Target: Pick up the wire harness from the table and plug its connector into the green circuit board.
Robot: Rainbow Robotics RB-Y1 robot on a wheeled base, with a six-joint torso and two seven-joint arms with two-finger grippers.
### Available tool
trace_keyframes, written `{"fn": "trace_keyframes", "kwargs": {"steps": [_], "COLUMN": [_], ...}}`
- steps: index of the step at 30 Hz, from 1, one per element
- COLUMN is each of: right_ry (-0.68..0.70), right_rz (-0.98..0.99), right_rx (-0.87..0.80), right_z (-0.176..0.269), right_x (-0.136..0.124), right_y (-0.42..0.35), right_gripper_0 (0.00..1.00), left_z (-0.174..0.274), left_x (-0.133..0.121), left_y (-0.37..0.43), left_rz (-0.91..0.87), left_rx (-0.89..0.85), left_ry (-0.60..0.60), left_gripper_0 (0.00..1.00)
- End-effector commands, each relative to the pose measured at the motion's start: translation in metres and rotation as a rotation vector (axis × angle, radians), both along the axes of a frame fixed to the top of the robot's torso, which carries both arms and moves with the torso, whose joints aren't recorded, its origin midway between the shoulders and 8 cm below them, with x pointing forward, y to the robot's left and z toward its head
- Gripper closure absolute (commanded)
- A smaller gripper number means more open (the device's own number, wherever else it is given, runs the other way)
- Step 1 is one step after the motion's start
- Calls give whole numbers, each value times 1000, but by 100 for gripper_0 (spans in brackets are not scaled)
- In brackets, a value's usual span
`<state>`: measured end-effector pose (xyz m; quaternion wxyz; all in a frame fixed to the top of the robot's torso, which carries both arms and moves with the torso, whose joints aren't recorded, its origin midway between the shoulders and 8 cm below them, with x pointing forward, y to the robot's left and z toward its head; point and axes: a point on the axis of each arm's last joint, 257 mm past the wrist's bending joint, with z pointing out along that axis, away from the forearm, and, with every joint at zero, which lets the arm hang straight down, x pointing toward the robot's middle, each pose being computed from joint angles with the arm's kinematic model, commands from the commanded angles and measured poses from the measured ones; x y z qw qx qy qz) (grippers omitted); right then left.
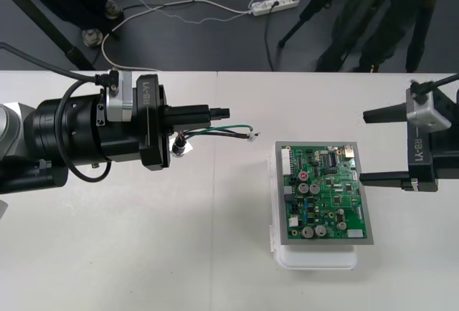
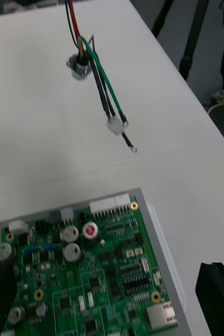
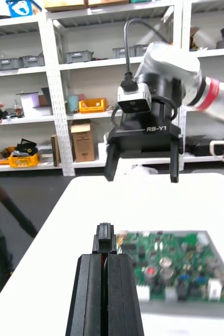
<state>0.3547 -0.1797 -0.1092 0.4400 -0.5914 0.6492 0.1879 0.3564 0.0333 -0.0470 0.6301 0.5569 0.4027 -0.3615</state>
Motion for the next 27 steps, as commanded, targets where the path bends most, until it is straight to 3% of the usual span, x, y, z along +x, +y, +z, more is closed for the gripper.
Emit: {"fn": "trace_keyframes", "kwargs": {"steps": [1,15,27], "right_ry": [20,-156,-135], "right_rz": [-28,-16,-32], "right_rx": [-181,-561,-750], "right_z": [-34,-72,-109], "right_x": [3,36,39], "right_y": [-25,-86,-111], "right_gripper_0": [0,0,0], "left_z": [-13,-72,-106], "left_x": [-14,-1,5], "left_y": [1,21,18], "left_rz": [-98,-111,-90], "left_rx": [-7,-13,-18], "left_ry": [41,85,107], "left_gripper_0": [100,100,100]}}
